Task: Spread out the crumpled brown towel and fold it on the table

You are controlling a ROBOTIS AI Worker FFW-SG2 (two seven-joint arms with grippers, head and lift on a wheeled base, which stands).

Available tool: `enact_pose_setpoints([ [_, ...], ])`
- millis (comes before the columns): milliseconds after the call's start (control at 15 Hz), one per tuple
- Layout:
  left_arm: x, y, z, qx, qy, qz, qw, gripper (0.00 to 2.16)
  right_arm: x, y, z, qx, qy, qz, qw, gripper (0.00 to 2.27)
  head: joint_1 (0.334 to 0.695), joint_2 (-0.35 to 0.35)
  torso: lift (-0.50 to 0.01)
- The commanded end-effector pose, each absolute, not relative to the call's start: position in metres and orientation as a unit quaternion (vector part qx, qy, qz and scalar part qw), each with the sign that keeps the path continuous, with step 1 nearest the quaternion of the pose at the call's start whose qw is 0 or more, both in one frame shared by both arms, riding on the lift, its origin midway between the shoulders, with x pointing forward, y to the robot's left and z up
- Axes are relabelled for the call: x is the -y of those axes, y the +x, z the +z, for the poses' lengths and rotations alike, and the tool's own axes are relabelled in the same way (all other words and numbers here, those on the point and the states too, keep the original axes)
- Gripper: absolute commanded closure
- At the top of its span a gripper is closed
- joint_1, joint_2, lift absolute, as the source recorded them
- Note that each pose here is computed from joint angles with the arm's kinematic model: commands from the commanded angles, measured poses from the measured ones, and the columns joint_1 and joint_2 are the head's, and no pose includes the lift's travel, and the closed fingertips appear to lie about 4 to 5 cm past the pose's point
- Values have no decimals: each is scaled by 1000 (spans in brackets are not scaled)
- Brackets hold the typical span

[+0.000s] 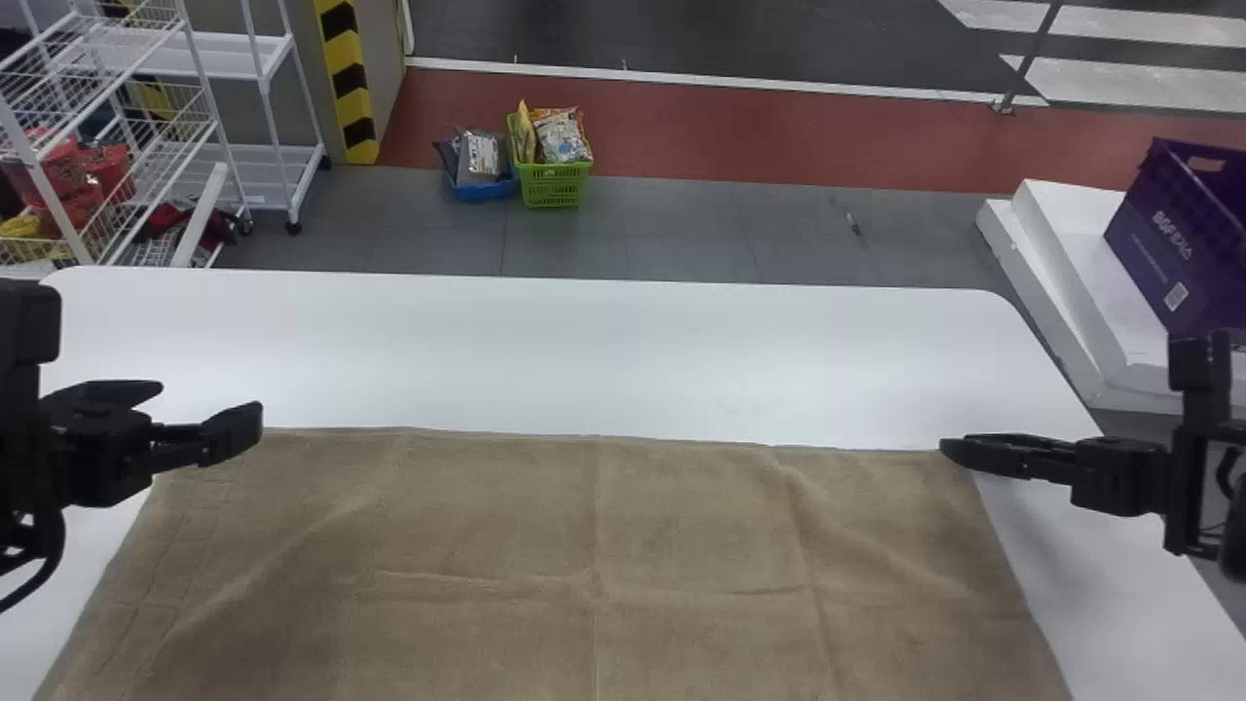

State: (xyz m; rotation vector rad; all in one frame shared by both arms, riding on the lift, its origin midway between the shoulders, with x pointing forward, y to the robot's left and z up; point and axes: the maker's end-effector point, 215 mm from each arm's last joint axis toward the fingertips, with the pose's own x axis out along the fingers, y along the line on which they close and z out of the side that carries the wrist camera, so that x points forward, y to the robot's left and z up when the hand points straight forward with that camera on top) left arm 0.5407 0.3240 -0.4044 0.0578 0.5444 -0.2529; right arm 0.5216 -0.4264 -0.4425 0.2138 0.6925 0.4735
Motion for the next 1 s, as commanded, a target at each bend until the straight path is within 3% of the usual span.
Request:
enact_pose_setpoints([
  [0, -328, 540, -406, -271, 33, -121, 954, 87, 424, 520, -446, -345, 105, 230, 904, 741, 695, -106, -127],
  [133, -332, 539, -406, -274, 42, -118, 954, 90, 419, 517, -446, -352, 109, 239, 898, 1048, 695, -101, -127],
  [400, -330, 541, -406, -284, 43, -123, 950, 87, 413, 513, -445, -356, 120, 251, 892, 1312, 695, -87, -127],
  [800, -326, 552, -431, -325, -2, -150, 934, 90, 419, 506, -442, -357, 125, 250, 891, 1315, 695, -94, -127],
  [933, -337, 556, -443, -342, -5, -146, 928, 188, 421, 507, -441, -355, 124, 249, 893, 1315, 695, -97, -127],
])
